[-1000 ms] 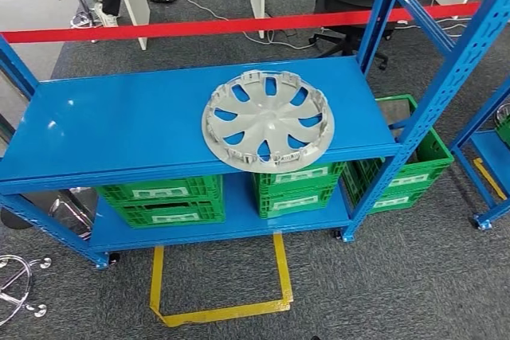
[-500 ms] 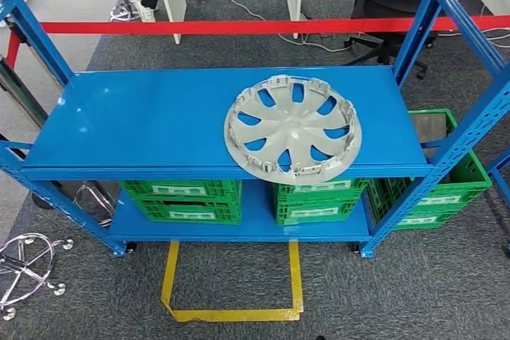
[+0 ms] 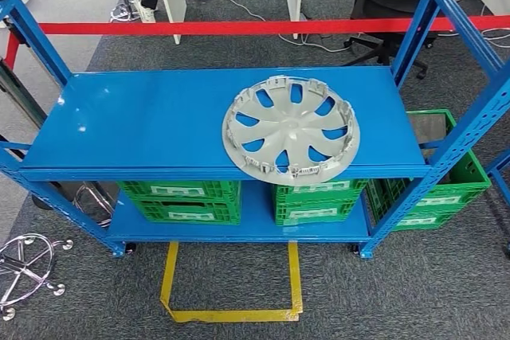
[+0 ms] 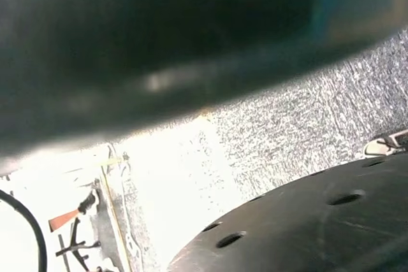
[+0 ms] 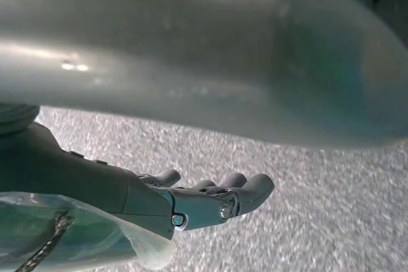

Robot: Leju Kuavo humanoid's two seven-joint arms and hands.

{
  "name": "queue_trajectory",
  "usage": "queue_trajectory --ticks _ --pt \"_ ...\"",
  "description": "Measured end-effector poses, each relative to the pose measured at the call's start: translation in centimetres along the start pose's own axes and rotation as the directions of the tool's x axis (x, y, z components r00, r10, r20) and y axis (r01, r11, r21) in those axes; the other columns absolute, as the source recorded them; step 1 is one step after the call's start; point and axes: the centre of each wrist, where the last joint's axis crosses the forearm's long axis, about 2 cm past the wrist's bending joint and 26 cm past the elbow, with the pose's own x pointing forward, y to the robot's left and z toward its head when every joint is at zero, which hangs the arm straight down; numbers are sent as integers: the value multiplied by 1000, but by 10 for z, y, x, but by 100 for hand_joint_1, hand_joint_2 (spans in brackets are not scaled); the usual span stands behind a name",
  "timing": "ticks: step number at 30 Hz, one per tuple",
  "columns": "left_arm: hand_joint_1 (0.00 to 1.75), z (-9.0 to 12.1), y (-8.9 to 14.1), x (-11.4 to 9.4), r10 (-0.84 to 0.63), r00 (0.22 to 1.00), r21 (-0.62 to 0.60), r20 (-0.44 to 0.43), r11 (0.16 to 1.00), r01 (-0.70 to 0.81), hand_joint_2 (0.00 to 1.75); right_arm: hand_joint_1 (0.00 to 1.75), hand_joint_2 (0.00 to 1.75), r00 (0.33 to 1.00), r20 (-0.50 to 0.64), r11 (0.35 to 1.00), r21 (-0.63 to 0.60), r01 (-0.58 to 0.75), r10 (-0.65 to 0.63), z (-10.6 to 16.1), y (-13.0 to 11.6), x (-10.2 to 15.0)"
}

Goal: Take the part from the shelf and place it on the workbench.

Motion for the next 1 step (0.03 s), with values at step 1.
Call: queue_trajectory --ticks 1 --pt "0 0 0 -1 4 1000 -2 -1 1000 -4 0 0 0 1000 -1 1000 3 4 -4 0 0 0"
